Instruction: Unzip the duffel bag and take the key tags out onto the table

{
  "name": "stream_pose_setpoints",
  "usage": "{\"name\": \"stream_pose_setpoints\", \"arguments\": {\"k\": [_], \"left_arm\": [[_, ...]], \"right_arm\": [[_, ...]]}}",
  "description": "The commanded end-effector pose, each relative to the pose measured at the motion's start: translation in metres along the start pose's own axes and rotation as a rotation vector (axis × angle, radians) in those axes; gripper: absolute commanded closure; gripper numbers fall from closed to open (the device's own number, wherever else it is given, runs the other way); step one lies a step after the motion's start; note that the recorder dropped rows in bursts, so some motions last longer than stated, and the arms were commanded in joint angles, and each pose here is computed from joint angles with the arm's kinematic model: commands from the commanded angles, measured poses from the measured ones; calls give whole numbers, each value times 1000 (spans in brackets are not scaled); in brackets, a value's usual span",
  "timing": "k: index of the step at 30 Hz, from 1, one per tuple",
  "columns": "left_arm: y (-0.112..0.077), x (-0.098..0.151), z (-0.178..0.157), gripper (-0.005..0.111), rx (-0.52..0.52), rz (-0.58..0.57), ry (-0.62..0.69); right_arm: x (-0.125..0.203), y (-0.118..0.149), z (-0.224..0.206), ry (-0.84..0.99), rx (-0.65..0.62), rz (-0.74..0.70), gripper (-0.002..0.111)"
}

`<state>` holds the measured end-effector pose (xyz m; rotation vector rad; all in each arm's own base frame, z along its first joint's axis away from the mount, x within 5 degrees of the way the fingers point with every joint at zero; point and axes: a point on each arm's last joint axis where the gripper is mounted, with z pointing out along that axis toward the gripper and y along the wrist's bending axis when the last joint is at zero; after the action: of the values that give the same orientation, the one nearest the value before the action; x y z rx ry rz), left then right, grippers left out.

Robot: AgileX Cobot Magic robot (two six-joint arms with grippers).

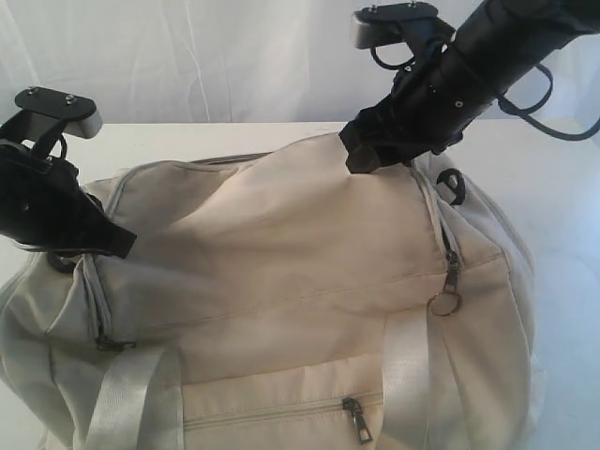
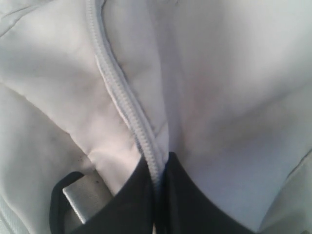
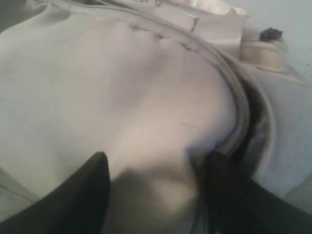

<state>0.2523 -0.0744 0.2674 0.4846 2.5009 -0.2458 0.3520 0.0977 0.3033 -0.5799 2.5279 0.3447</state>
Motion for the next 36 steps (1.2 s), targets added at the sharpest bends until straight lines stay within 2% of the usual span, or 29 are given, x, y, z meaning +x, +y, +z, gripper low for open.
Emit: {"name": "stream_pose_setpoints", "arguments": {"k": [1, 6, 10, 18, 25, 31, 34, 36], "left_arm": [[-1, 2, -4, 107, 13, -4, 18], [-1, 2, -4, 107, 13, -4, 18], [-3, 3, -7, 107, 20, -3, 21], [-8, -3, -43, 107, 20, 20, -65], [-13, 4, -60, 107, 39, 29, -56], [-14, 5, -62, 106, 42, 31, -52], [-14, 6, -62, 96, 42, 38, -50], [-15, 6, -63, 83, 45, 42, -49]], "right_arm": [[2, 6, -4, 28, -87, -7, 76], [4, 8, -4, 52, -110, -11, 108], [5, 18, -20, 44, -175, -72, 108], [18, 43, -73, -9, -257, -114, 108], [50, 62, -106, -23, -306, -141, 108], [84, 75, -113, -27, -363, -157, 108], [102, 78, -113, -10, -369, -150, 108], [112, 79, -112, -1, -372, -147, 108]]}}
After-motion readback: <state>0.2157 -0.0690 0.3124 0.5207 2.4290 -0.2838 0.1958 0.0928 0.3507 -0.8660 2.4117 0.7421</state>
